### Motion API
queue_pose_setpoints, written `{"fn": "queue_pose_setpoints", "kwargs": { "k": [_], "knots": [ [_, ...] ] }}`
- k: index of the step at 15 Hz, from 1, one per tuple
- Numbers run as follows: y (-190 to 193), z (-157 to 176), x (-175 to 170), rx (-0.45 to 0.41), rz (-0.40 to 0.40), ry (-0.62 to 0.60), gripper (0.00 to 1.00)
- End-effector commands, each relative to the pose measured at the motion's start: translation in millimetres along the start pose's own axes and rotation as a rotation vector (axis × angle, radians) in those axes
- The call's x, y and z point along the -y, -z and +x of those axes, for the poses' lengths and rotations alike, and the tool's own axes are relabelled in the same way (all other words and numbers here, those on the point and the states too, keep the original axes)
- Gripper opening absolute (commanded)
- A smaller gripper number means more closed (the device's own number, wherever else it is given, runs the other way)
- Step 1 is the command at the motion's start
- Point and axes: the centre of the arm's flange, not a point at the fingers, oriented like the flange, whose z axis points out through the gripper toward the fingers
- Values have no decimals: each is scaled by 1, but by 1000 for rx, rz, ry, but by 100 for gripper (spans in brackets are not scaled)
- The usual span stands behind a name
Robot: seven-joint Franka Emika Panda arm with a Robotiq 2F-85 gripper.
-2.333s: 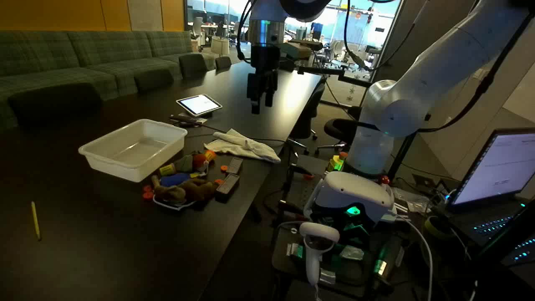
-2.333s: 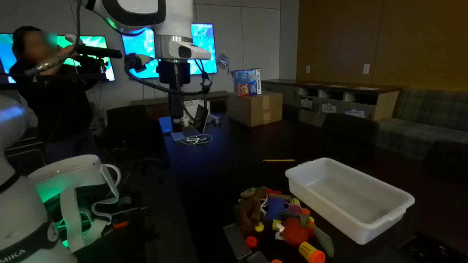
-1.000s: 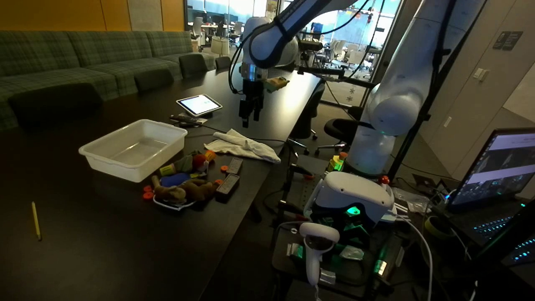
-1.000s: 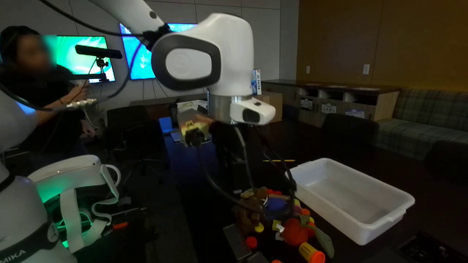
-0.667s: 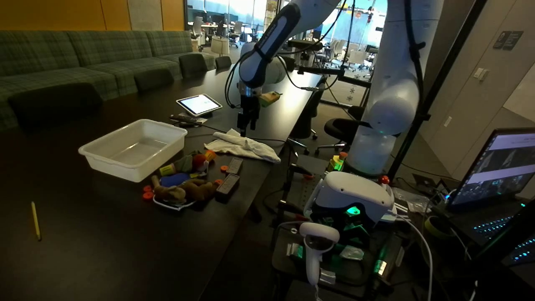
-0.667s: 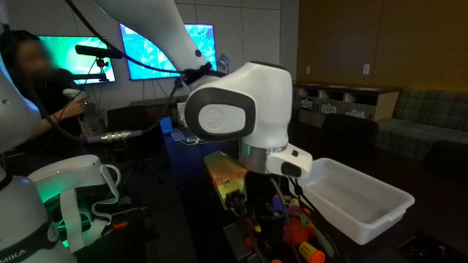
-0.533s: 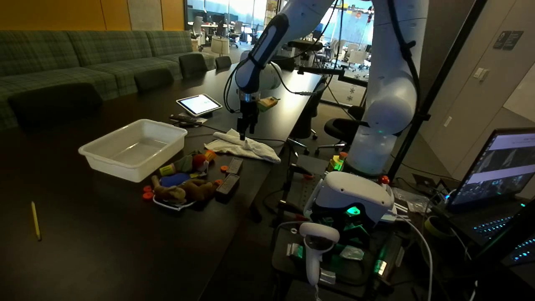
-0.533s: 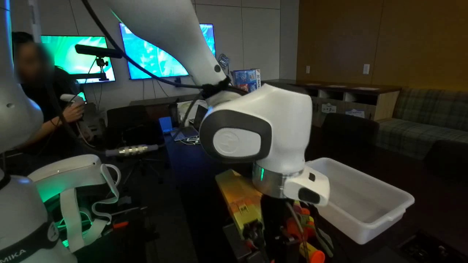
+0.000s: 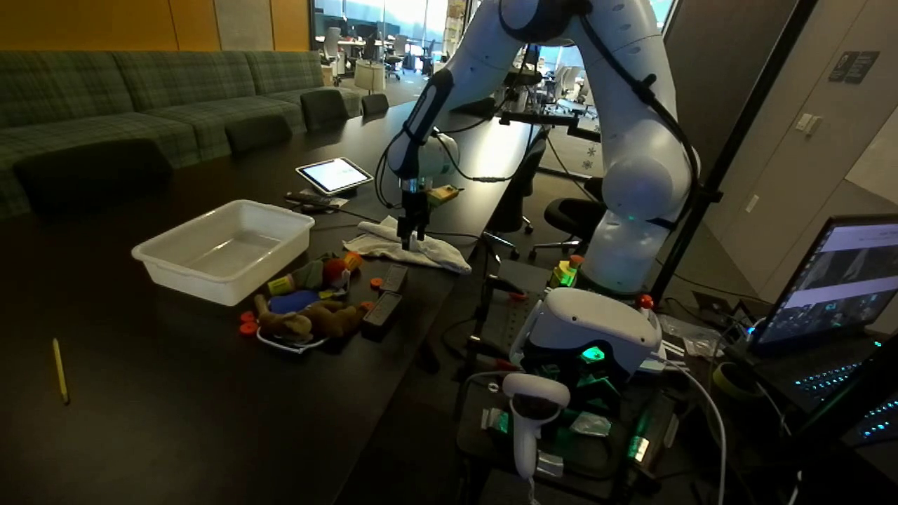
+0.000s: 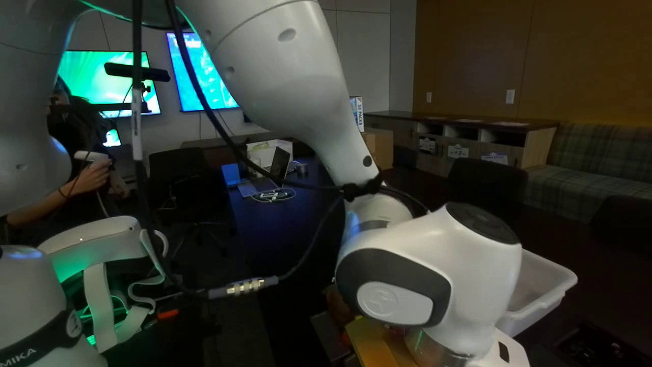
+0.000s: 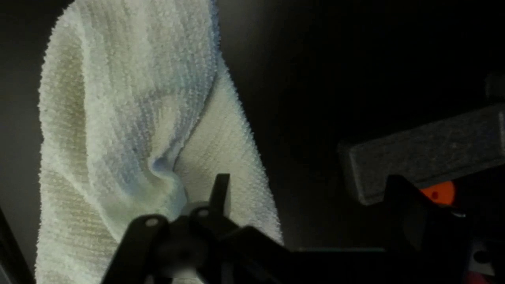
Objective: Pick up the cloth and sweep away the items on the table, then put the cloth in the bowl
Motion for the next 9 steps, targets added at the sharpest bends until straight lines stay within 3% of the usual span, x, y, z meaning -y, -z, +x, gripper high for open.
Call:
{"fn": "queue_pose_setpoints", "kwargs": {
  "k": [1, 9],
  "knots": [
    [-25, 31, -33, -21, 11, -9, 100],
    [-76, 51, -57, -15, -45, -46, 100]
  ]
}}
